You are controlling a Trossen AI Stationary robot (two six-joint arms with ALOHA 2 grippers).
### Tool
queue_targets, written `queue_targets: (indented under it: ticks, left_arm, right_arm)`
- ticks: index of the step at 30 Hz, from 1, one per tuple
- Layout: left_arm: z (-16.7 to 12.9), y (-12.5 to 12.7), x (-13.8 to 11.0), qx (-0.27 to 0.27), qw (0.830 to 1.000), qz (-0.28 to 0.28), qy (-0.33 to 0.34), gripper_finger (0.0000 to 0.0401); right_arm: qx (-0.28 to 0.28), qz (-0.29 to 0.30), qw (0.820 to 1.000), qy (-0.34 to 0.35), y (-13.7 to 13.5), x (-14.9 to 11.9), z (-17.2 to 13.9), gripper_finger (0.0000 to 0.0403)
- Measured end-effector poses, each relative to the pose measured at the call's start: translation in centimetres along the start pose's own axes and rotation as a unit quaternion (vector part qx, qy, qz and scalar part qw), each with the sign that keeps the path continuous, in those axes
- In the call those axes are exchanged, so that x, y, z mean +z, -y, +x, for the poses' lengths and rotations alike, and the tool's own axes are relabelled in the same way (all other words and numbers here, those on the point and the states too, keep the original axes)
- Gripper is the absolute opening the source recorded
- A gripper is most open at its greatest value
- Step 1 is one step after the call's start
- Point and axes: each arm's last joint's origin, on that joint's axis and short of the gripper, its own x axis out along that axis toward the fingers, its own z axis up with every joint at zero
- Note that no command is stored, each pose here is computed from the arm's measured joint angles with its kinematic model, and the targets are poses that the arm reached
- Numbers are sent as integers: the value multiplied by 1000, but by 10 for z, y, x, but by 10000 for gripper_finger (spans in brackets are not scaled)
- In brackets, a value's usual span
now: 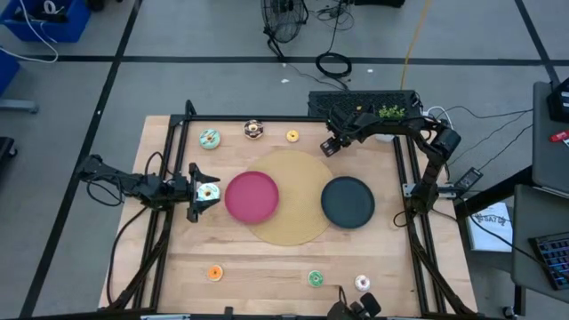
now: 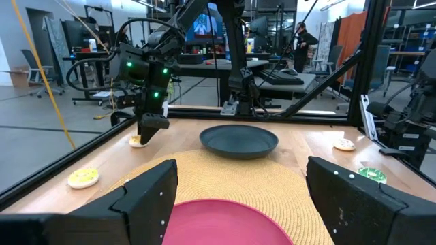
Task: Pick & Place donuts
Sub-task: Put the right small yellow donut on the black plate
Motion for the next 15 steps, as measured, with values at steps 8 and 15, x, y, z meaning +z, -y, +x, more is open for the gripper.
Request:
queue_targets:
  ticks: [8,15]
  left_arm:
    - [0,0,0,0,1000,0,0,319]
    - [0,0,0,0,1000,0,0,319]
  right_arm:
    - [9,-13,1000,19,-2,2,-13,159]
    - [54,-32,997,38,-12,-3,-52,161]
